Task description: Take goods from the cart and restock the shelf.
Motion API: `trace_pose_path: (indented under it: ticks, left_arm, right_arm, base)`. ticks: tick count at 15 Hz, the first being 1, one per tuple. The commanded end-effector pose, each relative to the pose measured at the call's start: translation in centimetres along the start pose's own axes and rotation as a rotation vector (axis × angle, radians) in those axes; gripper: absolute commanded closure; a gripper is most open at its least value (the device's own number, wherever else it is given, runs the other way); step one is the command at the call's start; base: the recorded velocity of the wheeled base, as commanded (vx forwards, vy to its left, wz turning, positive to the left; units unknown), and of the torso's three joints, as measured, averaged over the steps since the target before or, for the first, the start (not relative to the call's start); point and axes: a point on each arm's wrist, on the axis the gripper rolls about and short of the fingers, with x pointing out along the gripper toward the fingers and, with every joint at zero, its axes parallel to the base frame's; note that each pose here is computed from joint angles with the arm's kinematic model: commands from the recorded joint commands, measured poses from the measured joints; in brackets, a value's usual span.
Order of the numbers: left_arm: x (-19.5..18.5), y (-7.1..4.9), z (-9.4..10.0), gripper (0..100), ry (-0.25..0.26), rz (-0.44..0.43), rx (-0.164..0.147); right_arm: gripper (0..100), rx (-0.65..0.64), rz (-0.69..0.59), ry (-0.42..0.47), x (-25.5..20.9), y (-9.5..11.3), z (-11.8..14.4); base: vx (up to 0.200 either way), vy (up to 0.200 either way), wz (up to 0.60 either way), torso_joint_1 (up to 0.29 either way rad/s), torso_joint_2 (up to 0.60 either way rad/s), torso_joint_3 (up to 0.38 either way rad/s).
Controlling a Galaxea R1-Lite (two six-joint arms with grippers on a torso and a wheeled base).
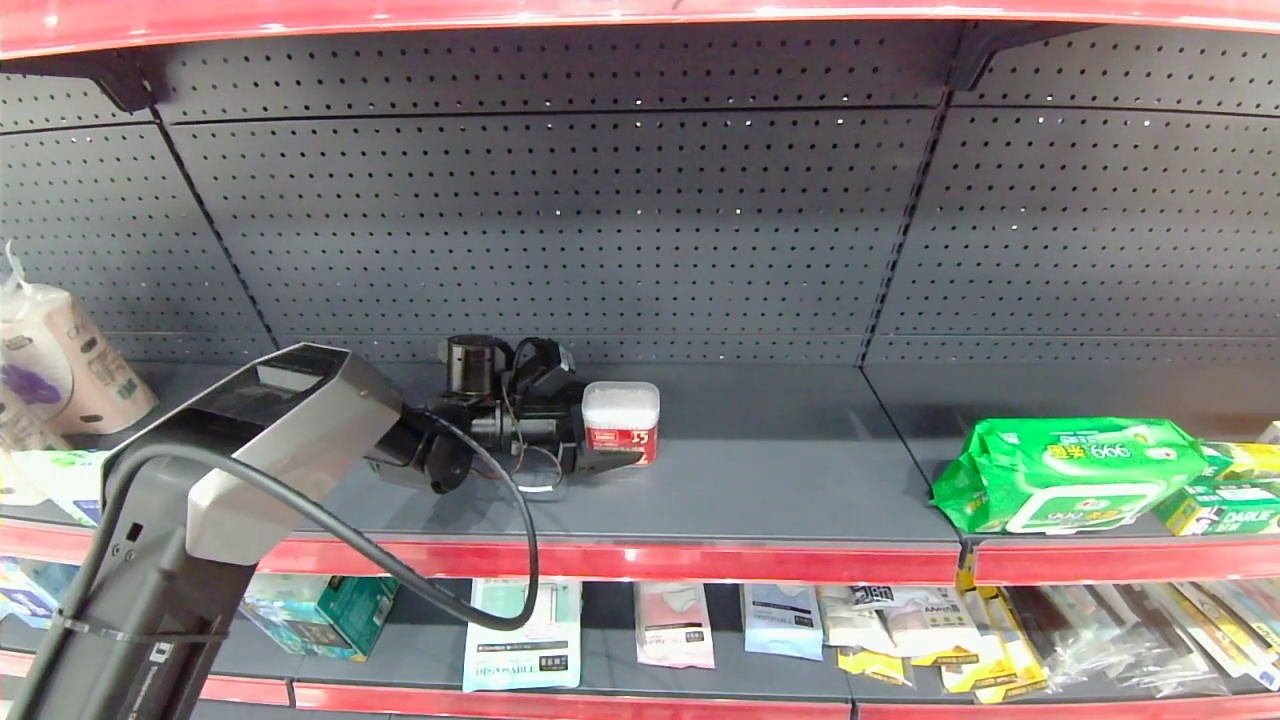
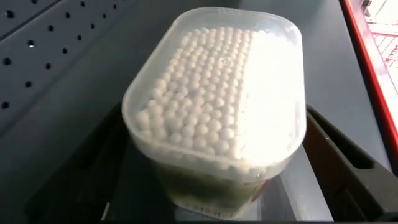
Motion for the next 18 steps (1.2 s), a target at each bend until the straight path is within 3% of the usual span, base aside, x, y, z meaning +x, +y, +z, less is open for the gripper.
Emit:
trace_pose_path:
  ticks: [1,4,9,13,18]
  left_arm:
    - [0.3,-0.1,0.1,0,-0.002,-0.005,-0.009]
    - [0.4,0.0,0.4,0,-0.016,0.006,0.011]
    - [1.0,-0.2,0.3,0,-0.015,0.039,-0.042]
    - [1.4,0.3,-0.4,0,-0.019,0.061,-0.027]
    - [1.5,0.2,-0.7,0,-0.017,0.06,-0.034]
  right_arm:
    - [100,0.001,0.0,0.0,0.0,0.0,0.1]
    - [100,0.0,-0.001,-0.006,-0.1,0.0,0.2]
    - [100,0.0,-0.001,-0.005,0.0,0.0,0.2]
    - [100,0.0,0.0,-0.003,0.0,0.0,0.2]
    - [100,0.001,0.0,0.001,0.0,0.0,0.0]
  base:
    - [0.0,0.0,0.0,0.0,0.0,0.0]
    - [0.0,0.0,0.0,0.0,0.0,0.0]
    - [0.0,0.0,0.0,0.0,0.0,0.0]
    - [0.0,0.0,0.0,0.0,0.0,0.0]
    - [0.0,0.0,0.0,0.0,0.0,0.0]
